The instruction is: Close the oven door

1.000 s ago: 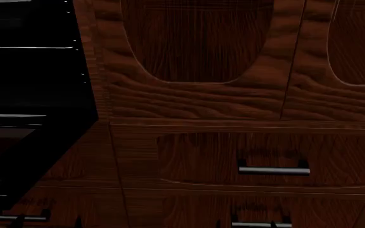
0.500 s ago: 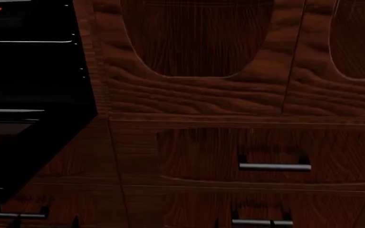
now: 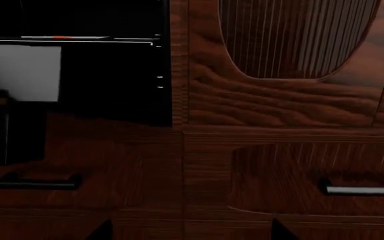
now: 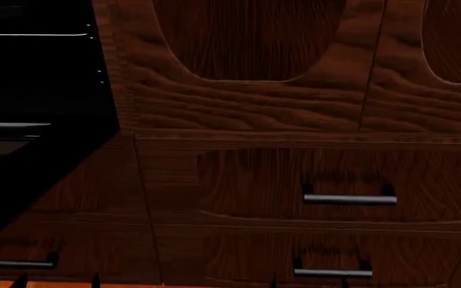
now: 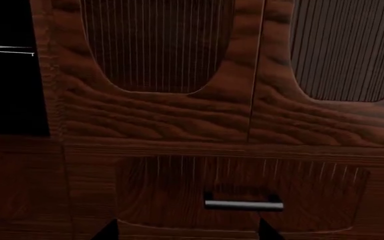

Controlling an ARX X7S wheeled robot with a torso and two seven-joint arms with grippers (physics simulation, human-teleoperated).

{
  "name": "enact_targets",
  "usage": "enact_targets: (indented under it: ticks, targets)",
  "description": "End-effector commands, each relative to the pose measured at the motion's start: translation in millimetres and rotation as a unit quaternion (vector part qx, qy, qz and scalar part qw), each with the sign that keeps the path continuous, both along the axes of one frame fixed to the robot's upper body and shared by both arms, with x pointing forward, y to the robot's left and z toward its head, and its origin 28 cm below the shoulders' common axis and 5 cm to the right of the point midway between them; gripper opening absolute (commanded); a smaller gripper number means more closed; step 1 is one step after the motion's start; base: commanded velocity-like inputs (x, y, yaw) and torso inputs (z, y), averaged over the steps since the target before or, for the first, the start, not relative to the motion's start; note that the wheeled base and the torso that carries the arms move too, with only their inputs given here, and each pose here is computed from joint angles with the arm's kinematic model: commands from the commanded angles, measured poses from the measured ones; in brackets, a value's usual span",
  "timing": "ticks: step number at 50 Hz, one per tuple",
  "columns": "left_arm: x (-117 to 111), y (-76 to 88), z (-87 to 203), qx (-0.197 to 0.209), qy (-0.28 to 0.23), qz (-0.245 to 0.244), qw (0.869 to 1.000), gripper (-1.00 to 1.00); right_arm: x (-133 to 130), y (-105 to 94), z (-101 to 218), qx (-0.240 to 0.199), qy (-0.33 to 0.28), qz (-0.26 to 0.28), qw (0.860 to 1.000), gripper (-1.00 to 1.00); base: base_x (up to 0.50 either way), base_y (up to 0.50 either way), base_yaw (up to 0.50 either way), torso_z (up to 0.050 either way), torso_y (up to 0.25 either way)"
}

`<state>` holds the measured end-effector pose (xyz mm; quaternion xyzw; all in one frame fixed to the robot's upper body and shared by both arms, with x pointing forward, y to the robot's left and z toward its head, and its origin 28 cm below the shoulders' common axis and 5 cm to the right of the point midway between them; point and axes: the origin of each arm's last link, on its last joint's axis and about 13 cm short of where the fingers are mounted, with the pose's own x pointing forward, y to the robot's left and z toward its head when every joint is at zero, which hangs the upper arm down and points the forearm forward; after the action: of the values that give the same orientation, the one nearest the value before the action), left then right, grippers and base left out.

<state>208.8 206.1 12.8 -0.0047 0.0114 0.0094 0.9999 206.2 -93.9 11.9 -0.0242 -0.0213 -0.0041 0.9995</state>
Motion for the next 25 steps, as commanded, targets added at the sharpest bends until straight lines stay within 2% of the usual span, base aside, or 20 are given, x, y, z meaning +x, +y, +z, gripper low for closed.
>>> enact_targets:
  ticks: [1,25]
  targets:
    - [-0.2,0.0,0.2,0.002,0.000,0.000,1.000,1.00,-0.9,1.1,0.5,-0.008,0.000,-0.003,1.000,1.00,0.00,0.00,0.00,-0.050,0.000]
    - [-1.0,-1.4,-1.1,0.005,0.000,-0.001,1.000,1.00,1.9,2.5,-2.0,-0.021,0.009,-0.006,1.000,1.00,0.00,0.00,0.00,-0.050,0.000]
